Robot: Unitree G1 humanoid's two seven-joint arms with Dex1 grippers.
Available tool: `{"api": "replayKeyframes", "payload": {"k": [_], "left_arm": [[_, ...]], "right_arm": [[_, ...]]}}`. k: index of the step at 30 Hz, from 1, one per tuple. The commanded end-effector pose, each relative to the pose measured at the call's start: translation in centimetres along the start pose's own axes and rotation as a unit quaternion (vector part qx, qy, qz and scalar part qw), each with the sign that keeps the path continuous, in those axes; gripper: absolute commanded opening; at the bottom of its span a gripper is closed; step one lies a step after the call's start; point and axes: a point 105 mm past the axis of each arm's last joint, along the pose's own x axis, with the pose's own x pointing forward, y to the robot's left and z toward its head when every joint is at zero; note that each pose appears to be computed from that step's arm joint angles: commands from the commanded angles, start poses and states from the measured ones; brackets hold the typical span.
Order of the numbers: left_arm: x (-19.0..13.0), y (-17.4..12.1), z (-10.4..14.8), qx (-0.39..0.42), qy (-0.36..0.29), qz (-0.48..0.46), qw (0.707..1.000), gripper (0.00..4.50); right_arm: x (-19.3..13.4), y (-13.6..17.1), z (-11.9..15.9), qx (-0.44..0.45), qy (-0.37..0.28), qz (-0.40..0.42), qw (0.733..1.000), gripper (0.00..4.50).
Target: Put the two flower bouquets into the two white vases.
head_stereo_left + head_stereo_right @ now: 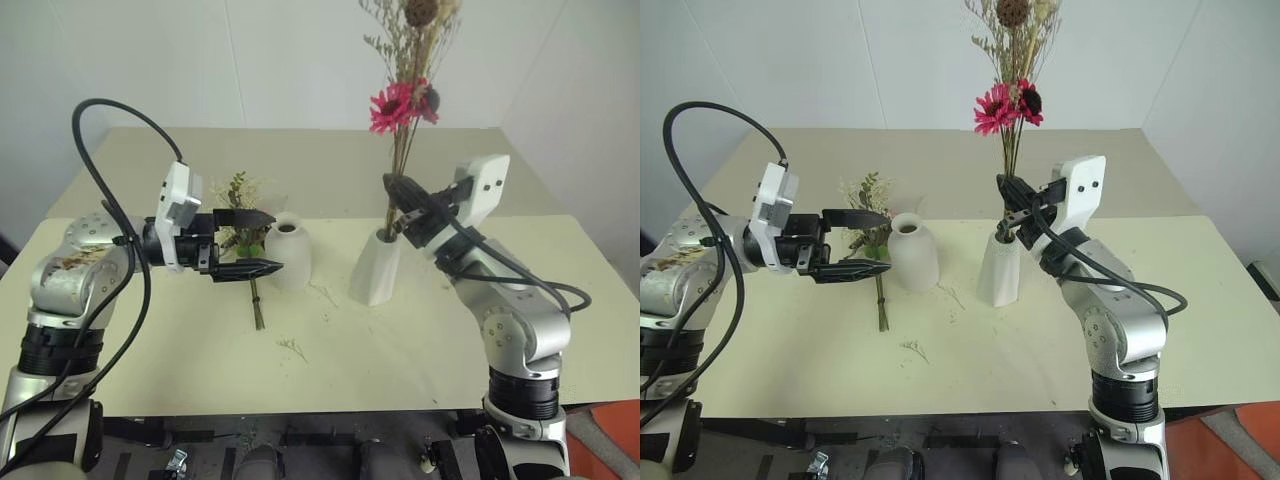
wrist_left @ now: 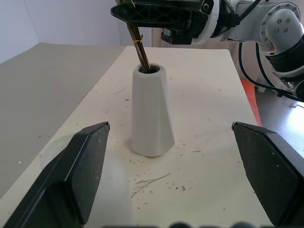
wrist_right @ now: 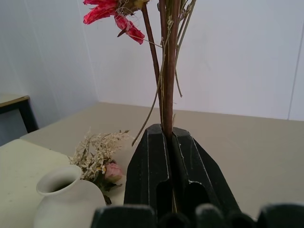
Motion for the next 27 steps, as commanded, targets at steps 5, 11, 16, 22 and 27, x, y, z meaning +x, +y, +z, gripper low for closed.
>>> {"api": "replayKeyframes", "payload": {"k": [5,11,16,22,27], "left_arm": [[-0.4,0.0,1.5,0.022,-0.011,0.000,1.000,4.50],[-0.4,0.1,1.7,0.024,-0.011,-0.001,1.000,4.50],[-0.3,0.1,1.8,0.025,-0.014,-0.002,1.000,4.50],[-0.5,0.3,1.8,0.022,-0.019,0.005,1.000,4.50],[-1.2,0.6,2.1,0.016,-0.026,0.022,0.999,4.50]], "right_arm": [[-0.6,0.0,-1.0,-0.015,-0.010,-0.006,1.000,0.02],[-1.2,-0.2,-1.6,-0.021,-0.008,-0.010,1.000,1.12],[-2.9,-0.5,-0.7,-0.041,-0.006,-0.008,0.999,2.79],[-6.1,-0.6,-0.4,-0.078,0.053,0.035,0.995,4.18],[-8.6,-1.2,-0.1,-0.113,0.116,0.089,0.983,4.18]]}}
